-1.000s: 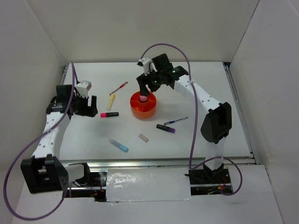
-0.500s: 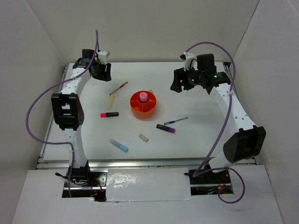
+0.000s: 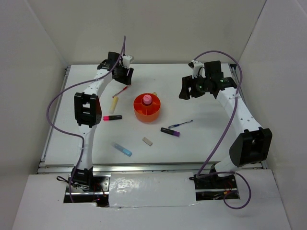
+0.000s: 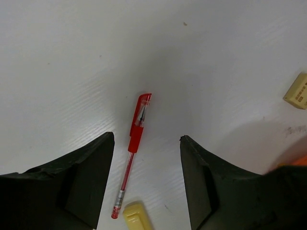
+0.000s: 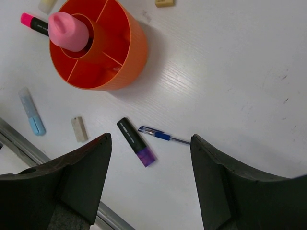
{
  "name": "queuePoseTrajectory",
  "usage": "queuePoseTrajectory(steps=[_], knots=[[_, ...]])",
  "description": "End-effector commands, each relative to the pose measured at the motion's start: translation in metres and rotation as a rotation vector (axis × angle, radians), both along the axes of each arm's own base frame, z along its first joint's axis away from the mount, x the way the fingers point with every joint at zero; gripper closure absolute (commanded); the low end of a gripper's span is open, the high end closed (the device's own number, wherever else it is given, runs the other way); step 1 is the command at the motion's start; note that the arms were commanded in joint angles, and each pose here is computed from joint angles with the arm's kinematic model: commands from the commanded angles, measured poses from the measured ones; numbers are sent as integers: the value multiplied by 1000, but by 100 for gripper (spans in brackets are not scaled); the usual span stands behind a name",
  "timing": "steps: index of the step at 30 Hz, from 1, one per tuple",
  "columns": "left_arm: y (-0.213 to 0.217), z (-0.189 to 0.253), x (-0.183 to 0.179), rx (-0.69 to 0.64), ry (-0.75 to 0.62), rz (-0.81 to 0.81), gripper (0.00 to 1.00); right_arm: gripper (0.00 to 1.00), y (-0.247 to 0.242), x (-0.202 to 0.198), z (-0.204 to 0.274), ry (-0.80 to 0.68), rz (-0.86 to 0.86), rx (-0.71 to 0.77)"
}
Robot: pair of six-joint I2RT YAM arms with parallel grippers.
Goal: Sort the stationery into containers
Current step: Pick up the pen from the center of the board.
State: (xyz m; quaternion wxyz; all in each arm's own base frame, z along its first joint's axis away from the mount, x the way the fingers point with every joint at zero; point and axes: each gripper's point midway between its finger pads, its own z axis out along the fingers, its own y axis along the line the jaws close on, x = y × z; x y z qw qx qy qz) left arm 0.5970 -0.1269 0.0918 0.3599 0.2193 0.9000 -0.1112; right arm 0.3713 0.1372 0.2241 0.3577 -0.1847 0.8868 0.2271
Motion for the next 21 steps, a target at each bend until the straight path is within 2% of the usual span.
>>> queuePoseTrajectory(steps=[1, 7, 12, 15, 18, 19, 21], knots=[[0, -20, -1, 30, 37, 13, 31, 27, -2, -4, 8, -20, 3, 8], [8, -41, 1, 50, 66, 43, 31, 27, 4, -4, 8, -9, 12, 30], [10, -57, -5, 68, 101, 41, 34, 29, 5, -4, 4, -5, 16, 18], [11, -65, -10, 71, 125, 28, 40, 29, 7, -4, 3, -7, 20, 11], [10, -73, -14, 74, 149, 17, 52, 29, 7, -5, 3, -8, 22, 6], [10, -72, -15, 74, 150, 17, 64, 29, 6, -5, 4, -9, 21, 3], [11, -74, -16, 78, 158, 29, 79, 29, 6, -5, 5, -13, 23, 0]])
